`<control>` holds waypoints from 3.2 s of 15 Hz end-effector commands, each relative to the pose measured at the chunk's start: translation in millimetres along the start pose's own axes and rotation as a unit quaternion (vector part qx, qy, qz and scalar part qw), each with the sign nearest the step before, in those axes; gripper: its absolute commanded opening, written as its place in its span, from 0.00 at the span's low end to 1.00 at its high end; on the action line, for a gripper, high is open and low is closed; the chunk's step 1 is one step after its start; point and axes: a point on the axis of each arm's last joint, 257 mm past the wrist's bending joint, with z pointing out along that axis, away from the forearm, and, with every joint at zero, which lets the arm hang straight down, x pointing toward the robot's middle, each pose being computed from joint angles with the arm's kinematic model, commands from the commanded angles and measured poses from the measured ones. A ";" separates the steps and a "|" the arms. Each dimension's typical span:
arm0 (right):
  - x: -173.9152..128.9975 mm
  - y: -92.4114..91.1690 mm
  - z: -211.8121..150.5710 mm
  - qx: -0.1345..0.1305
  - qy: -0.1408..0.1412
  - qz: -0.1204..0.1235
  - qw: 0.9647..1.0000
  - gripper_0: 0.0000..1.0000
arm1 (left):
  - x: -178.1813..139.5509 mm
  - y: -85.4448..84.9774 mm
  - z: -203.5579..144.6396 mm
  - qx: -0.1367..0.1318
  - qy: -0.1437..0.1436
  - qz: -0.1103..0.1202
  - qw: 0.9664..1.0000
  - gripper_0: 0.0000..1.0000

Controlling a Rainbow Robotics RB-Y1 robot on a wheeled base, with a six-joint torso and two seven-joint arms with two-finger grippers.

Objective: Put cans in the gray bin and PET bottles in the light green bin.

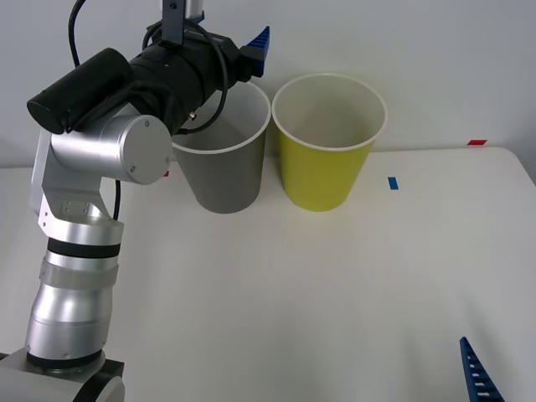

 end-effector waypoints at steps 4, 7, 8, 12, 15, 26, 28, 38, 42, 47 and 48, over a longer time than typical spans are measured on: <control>0.0 0.0 0.0 0.000 0.000 0.000 1.000 1.00 | -2.9 15.8 -59.3 -0.011 -0.023 -0.002 1.000 1.00; 0.0 0.0 0.0 0.000 0.000 0.000 1.000 1.00 | 3.6 33.5 -102.1 -0.034 -0.024 0.004 0.999 1.00; 0.0 0.0 0.0 0.000 0.000 0.000 1.000 1.00 | 13.7 41.3 -120.9 -0.044 -0.015 0.009 0.999 1.00; 0.0 0.0 0.0 0.000 0.000 0.000 1.000 1.00 | 38.1 60.4 -174.4 -0.066 -0.005 -0.015 0.998 1.00; 0.0 0.0 0.0 0.000 0.000 0.000 1.000 1.00 | 63.1 74.5 -206.1 -0.093 -0.001 -0.017 0.995 1.00; 0.0 0.0 0.0 0.000 0.000 0.000 1.000 1.00 | 139.7 99.6 -309.3 -0.187 -0.020 0.021 0.982 1.00; 0.0 0.0 0.0 0.000 0.000 0.000 1.000 1.00 | 156.2 98.0 -322.6 -0.197 -0.032 0.028 0.979 1.00; 0.0 0.0 0.0 0.000 0.000 0.000 1.000 1.00 | 223.1 35.6 -413.1 -0.202 0.053 0.010 0.978 1.00; 0.0 0.0 0.0 0.000 0.000 0.000 1.000 1.00 | 231.1 16.8 -440.0 -0.210 0.073 -0.003 0.975 1.00; 0.0 0.0 0.0 0.000 0.000 0.000 1.000 1.00 | 231.1 16.8 -440.0 -0.210 0.073 -0.003 0.975 1.00; 0.0 0.0 0.0 0.000 0.000 0.000 1.000 1.00 | 231.1 16.8 -440.0 -0.210 0.073 -0.003 0.975 1.00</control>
